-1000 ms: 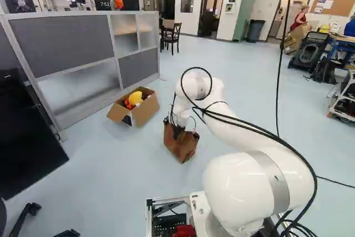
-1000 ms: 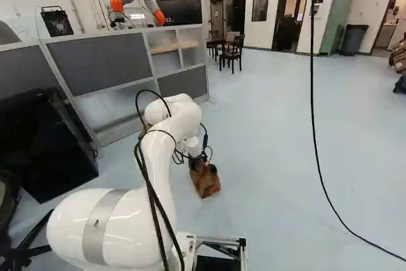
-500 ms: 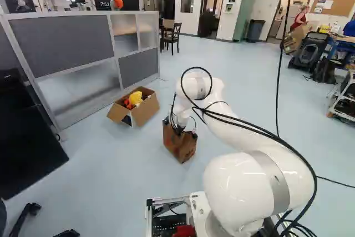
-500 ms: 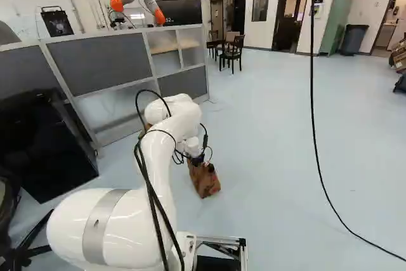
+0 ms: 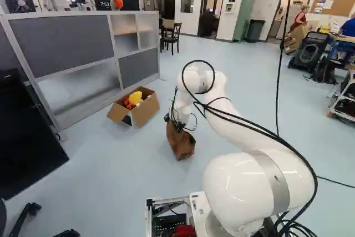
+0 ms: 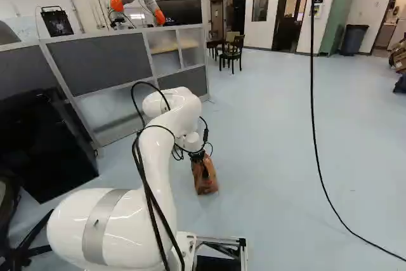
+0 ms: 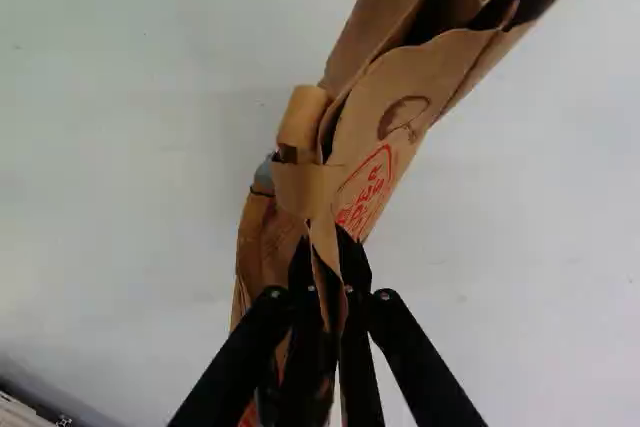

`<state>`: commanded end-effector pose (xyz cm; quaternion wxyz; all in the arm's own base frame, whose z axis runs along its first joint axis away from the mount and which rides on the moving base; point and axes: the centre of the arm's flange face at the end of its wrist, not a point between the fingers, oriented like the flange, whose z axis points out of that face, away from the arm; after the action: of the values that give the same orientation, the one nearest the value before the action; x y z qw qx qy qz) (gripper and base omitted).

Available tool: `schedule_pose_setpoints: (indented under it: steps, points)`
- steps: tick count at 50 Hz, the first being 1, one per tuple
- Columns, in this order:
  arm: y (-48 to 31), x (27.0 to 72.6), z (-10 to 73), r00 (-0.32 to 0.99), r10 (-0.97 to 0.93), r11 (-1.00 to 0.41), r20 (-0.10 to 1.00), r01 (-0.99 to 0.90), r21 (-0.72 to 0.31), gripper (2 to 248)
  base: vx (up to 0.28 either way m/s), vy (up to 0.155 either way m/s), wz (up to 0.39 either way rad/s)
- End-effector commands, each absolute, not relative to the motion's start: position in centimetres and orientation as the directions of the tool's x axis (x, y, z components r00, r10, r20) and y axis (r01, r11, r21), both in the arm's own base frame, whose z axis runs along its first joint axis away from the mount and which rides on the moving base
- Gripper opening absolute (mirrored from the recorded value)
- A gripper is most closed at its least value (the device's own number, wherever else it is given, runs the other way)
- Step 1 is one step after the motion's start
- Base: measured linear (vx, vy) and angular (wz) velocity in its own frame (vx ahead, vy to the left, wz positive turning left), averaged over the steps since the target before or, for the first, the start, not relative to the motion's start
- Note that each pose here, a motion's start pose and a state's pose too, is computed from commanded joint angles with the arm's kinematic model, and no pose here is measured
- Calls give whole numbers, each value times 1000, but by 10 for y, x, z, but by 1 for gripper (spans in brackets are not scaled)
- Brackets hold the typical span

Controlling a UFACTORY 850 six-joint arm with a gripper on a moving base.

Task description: Pick up the grocery bag from the ground

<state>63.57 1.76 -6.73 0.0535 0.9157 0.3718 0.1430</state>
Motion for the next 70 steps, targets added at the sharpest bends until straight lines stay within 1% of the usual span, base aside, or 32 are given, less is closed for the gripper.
schedule_pose_setpoints:
  steps: [70]
  points:
    - [6,602,40,697,684,-729,216,655,199,21,0,0,0]
